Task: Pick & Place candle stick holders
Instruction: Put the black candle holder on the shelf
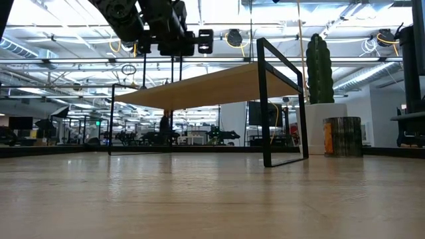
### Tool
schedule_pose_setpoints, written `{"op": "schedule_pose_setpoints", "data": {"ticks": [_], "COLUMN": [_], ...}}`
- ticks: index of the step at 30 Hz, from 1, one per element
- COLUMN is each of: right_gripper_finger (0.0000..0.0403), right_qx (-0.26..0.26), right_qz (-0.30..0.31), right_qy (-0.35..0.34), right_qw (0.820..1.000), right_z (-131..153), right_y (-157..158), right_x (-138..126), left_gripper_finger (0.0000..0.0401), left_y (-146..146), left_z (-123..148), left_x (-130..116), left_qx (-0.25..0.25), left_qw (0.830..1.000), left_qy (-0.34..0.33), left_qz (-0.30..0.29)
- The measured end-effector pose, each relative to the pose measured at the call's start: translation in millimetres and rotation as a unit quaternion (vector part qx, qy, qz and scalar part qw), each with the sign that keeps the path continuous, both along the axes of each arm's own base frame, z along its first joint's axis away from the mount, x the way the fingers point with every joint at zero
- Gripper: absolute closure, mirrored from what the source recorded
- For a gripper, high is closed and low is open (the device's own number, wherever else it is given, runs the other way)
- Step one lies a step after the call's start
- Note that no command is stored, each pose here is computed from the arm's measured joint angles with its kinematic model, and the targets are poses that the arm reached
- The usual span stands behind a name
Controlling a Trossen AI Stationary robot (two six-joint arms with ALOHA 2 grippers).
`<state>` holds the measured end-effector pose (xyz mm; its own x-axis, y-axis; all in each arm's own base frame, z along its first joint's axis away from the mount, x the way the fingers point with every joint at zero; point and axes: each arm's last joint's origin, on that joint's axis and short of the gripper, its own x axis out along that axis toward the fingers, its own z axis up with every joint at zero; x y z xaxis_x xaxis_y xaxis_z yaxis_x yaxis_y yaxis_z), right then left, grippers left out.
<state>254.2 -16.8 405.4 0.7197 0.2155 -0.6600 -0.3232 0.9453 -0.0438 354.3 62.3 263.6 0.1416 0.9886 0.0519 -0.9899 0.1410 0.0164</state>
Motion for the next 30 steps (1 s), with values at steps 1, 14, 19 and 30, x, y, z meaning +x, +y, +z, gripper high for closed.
{"op": "schedule_pose_setpoints", "data": {"ticks": [1,14,19,30], "right_gripper_finger": [0.031,0.031,0.031,0.0309], "right_qx": [0.0,0.0,0.0,0.0], "right_qz": [0.0,0.0,0.0,0.001], "right_qy": [0.0,0.0,0.0,-0.002], "right_qw": [1.0,1.0,1.0,1.0], "right_z": [0.0,0.0,-0.1,0.3], "right_y": [0.0,0.0,0.0,0.0], "right_x": [0.0,0.0,0.1,0.3], "left_gripper_finger": [0.0314,0.0249,0.0249,0.0249], "left_y": [-0.4,-10.1,-15.1,-27.0], "left_z": [0.0,10.9,21.9,53.4], "left_x": [0.1,-3.0,-7.7,-24.9], "left_qx": [0.0,0.005,0.009,0.022], "left_qw": [1.0,1.0,0.999,0.997], "left_qy": [0.0,-0.007,-0.017,-0.041], "left_qz": [0.0,-0.018,-0.03,-0.058]}}
